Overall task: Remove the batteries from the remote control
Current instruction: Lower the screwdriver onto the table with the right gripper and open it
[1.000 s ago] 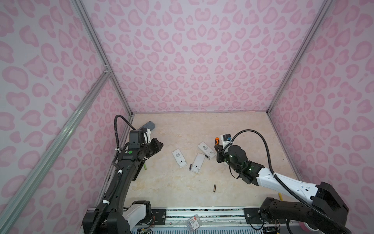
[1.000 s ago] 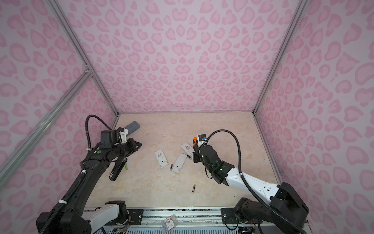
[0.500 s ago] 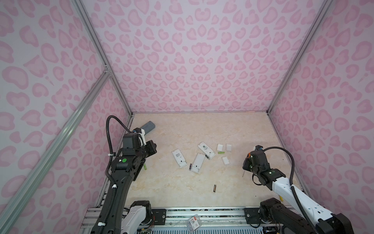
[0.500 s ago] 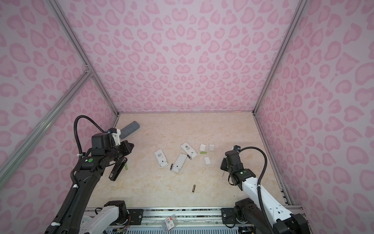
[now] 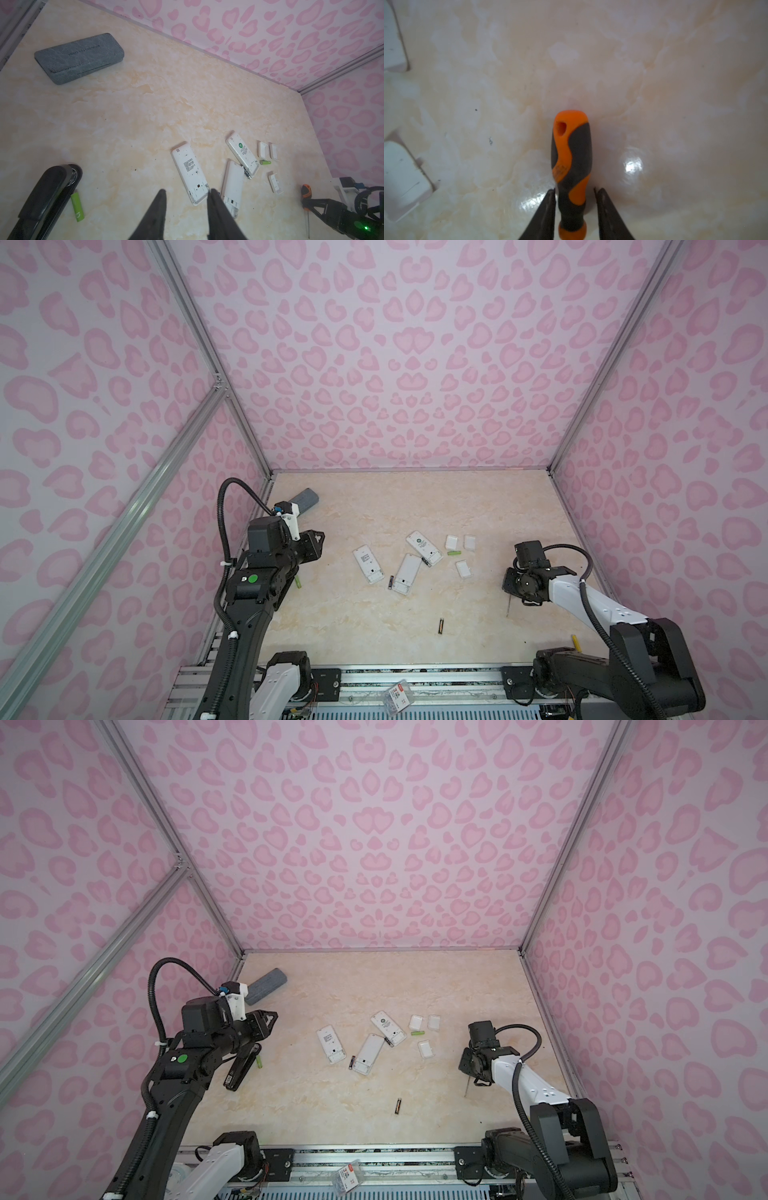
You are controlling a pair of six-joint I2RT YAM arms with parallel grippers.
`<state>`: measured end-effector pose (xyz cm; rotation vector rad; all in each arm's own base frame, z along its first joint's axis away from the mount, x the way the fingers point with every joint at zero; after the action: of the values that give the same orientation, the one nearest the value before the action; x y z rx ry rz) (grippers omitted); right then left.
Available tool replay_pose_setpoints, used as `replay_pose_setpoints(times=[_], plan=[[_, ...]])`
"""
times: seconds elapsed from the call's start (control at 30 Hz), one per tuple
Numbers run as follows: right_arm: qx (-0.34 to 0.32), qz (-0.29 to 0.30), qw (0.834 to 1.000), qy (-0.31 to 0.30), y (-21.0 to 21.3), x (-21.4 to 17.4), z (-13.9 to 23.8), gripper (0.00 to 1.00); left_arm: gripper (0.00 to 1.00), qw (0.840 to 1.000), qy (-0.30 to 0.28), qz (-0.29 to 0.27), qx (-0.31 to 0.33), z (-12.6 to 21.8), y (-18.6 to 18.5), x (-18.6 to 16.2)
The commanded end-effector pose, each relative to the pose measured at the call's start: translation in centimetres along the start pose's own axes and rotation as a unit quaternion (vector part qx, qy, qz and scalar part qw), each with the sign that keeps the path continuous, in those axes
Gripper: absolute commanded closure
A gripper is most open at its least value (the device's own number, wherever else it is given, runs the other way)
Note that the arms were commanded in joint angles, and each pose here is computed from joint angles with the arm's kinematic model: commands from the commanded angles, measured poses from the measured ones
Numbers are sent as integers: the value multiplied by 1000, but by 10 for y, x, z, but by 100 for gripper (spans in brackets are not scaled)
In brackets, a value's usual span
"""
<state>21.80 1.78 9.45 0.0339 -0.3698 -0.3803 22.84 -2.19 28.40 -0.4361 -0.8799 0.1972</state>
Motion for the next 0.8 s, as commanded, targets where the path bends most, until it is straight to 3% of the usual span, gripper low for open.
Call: replay_pose_setpoints(times=[0.0,0.13,0.27,0.43,0.5,0.67,0.73,0.77], plan=[[1,6,1000,3,-2,-1,4,62,45,999,-35,-18,7,8,0,7],[27,12,999,-32,4,13,26,56,18,996,-69,-33,38,27,0,13],[37,21,994,-105,8,34,56,51,2,985,-142,-53,77,50,-1,26],[29,27,977,-208,7,62,77,35,3,961,-241,-98,95,45,7,34],[20,25,972,-231,3,72,75,23,3,953,-264,-102,106,32,17,28],[-18,6,965,-261,-11,89,61,11,3,942,-279,-36,182,5,53,5],[-25,-15,964,-266,-19,93,54,8,3,934,-306,-20,186,-2,64,-8],[-31,-23,963,-267,-23,95,50,2,3,930,-318,-13,185,-4,68,-14]])
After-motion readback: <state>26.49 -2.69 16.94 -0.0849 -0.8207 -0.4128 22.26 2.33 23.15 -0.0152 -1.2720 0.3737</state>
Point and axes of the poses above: each gripper's point midway between its finger pads, its own z axis back along the fingers, its own y axis along the line the jaws close on, x = y × z, the point moved 8 cm from there along z, back along the fingers, and after that the axes turned 2 degrees about z, right-handed, at the moved point
